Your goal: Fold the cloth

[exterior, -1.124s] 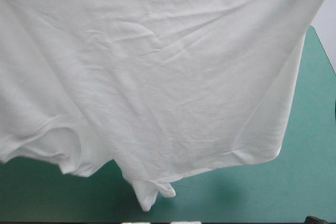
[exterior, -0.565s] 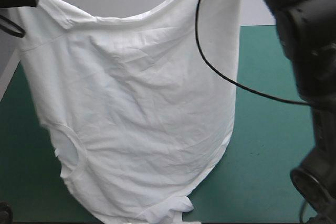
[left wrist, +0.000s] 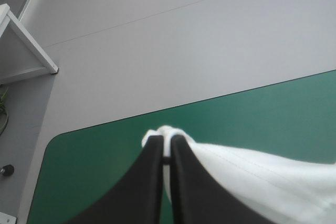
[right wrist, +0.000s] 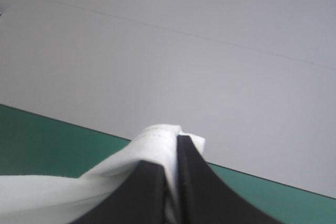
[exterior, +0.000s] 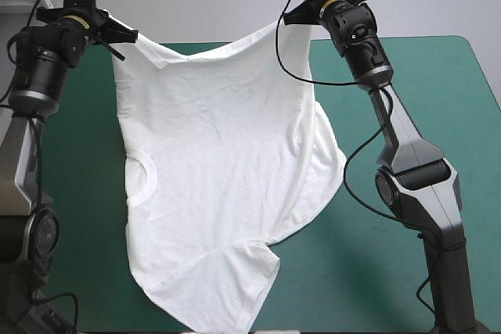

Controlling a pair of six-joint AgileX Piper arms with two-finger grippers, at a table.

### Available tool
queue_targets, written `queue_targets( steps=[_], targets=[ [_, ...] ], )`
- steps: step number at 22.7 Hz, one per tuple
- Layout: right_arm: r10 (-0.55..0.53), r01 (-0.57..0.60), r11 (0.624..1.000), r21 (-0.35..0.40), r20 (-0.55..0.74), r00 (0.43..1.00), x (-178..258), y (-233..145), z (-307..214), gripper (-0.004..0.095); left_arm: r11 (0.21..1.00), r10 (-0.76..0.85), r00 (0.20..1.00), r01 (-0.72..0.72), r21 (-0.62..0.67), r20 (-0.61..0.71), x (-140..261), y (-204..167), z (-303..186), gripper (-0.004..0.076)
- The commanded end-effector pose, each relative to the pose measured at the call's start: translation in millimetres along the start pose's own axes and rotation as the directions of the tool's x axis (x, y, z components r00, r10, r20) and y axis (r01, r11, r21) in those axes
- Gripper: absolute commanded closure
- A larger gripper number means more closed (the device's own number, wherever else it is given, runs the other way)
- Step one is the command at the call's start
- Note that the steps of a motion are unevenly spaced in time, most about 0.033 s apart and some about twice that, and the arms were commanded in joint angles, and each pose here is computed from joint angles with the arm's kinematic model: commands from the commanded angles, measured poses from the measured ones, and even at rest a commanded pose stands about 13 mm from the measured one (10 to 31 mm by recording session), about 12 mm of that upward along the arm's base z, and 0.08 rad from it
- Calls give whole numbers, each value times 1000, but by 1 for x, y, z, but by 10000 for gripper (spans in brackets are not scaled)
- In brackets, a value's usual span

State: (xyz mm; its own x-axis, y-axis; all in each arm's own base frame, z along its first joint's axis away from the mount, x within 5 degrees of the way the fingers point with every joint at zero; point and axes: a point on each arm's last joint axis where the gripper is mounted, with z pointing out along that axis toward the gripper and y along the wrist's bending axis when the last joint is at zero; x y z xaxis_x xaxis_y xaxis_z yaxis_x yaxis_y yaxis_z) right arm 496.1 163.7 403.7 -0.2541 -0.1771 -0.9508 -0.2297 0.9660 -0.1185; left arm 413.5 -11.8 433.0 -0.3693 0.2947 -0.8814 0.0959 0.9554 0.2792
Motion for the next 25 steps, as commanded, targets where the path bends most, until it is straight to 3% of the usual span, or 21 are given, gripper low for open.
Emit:
queue_targets(
  steps=[1, 4, 6, 7, 8, 9, 11, 16, 21, 24, 25],
  targets=[
    [6, -6, 1000, -3, 172, 985, -33, -14, -24, 925, 998, 26, 989, -18, -53, 143, -16, 5, 0, 705],
    [25, -25, 1000, -5, 161, 987, -24, -17, -12, 889, 999, 34, 992, -30, -39, 124, 1, -3, 39, 659],
    [56, -53, 998, -25, 138, 989, -14, -18, -1, 699, 999, 37, 991, -33, -34, 126, 13, -8, 63, 489],
    [71, -67, 997, -35, 118, 990, -8, -17, 4, 478, 999, 34, 991, -30, -28, 127, 20, -11, 76, 313],
    [65, -62, 998, -27, 110, 992, -6, -19, 6, 383, 999, 32, 991, -29, -27, 126, 22, -12, 79, 232],
    [60, -58, 998, -22, 90, 994, -5, -19, 6, 218, 999, 39, 991, -36, -29, 132, 24, -13, 84, 128],
    [57, -56, 998, -12, 72, 996, -8, -22, 0, 151, 999, 42, 990, -38, -30, 131, 23, -12, 82, 121],
    [81, -81, 996, -29, -24, 996, -38, -27, -54, 193, 998, 49, 995, -44, -54, 88, -5, 3, 18, 153],
    [129, -164, 971, -172, -201, 971, -49, -17, -106, 194, 1000, -17, 999, 16, -23, -48, -21, 15, -87, 197],
    [188, -245, 923, -295, -209, 960, -56, -6, -119, 194, 999, -44, 995, 42, -24, -88, -22, 18, -126, 216],
    [217, -283, 891, -355, -215, 952, -60, -1, -126, 194, 999, -47, 993, 45, -24, -110, -21, 19, -140, 217]
  ],
)
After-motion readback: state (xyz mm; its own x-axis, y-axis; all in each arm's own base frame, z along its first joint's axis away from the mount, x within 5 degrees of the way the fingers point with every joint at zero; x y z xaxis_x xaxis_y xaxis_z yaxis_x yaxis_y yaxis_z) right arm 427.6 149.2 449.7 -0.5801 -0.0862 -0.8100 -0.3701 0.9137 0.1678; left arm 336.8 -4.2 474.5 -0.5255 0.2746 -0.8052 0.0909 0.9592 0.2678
